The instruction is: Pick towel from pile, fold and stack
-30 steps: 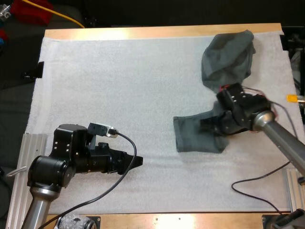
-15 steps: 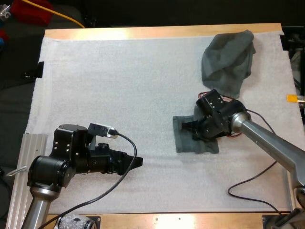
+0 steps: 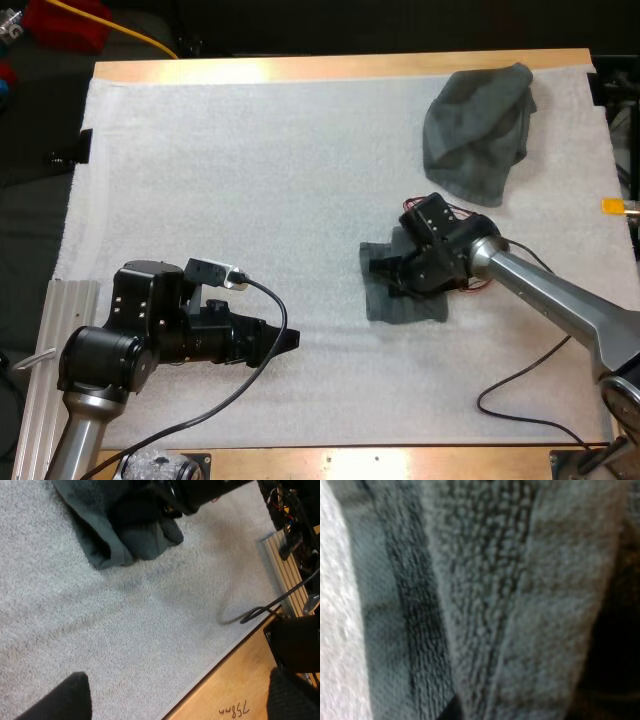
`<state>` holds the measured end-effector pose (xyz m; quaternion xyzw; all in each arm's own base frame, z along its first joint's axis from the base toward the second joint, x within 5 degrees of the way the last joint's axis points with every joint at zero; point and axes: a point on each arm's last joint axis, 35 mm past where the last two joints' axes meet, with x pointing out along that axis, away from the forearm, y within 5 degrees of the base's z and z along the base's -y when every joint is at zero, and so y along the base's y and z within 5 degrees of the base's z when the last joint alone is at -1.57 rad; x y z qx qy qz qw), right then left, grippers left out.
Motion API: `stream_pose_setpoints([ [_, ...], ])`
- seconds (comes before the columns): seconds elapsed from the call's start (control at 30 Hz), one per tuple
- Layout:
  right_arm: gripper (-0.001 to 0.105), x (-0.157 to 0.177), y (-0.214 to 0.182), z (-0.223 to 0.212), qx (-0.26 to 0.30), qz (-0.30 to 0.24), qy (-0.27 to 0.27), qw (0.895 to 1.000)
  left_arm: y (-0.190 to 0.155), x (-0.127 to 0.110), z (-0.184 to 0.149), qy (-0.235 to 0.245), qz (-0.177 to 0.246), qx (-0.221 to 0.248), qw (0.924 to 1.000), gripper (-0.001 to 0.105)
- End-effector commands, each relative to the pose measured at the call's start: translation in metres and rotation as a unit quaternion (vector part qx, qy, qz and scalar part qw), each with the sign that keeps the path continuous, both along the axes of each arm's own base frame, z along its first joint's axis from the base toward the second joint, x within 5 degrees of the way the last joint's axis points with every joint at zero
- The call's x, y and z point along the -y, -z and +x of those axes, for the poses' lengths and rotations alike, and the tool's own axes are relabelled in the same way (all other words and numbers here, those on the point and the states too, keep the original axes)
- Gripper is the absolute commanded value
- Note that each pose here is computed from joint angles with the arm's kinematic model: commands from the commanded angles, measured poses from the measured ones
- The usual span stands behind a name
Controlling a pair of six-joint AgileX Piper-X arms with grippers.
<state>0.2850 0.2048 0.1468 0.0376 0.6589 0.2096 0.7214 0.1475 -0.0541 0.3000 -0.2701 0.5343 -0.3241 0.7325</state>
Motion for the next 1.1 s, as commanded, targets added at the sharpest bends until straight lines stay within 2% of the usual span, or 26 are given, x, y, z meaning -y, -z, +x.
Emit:
stream_pose_setpoints([
  [0.0,0.022,-0.002,-0.002,0.001,0.003,0.009,-0.003,1.000,-0.002,0.000,-0.001,0.005,-0.005,0.002,1.0000,0.070],
  [0.13,0.061,-0.003,-0.009,0.001,0.012,0.022,-0.013,1.000,-0.002,0.000,-0.001,0.005,-0.005,0.002,1.0000,0.070],
  [0.23,0.071,-0.002,-0.021,0.000,0.035,0.031,-0.036,0.998,-0.002,0.000,-0.001,0.007,-0.005,0.004,1.0000,0.070],
  [0.43,0.071,-0.002,-0.041,-0.002,0.063,0.060,-0.050,0.995,-0.003,0.001,-0.001,0.008,-0.005,0.008,0.9999,0.070],
  [0.6,0.071,-0.007,-0.042,-0.004,0.043,0.101,-0.067,0.992,-0.003,0.001,-0.001,0.008,-0.005,0.008,0.9999,0.070],
  [0.83,0.071,-0.023,-0.046,-0.004,0.075,0.131,-0.082,0.985,-0.003,0.001,-0.001,0.008,-0.005,0.008,0.9999,0.070],
  [1.07,0.071,-0.034,-0.033,-0.009,0.050,0.133,-0.085,0.986,-0.003,0.001,-0.001,0.008,-0.005,0.008,0.9999,0.070],
])
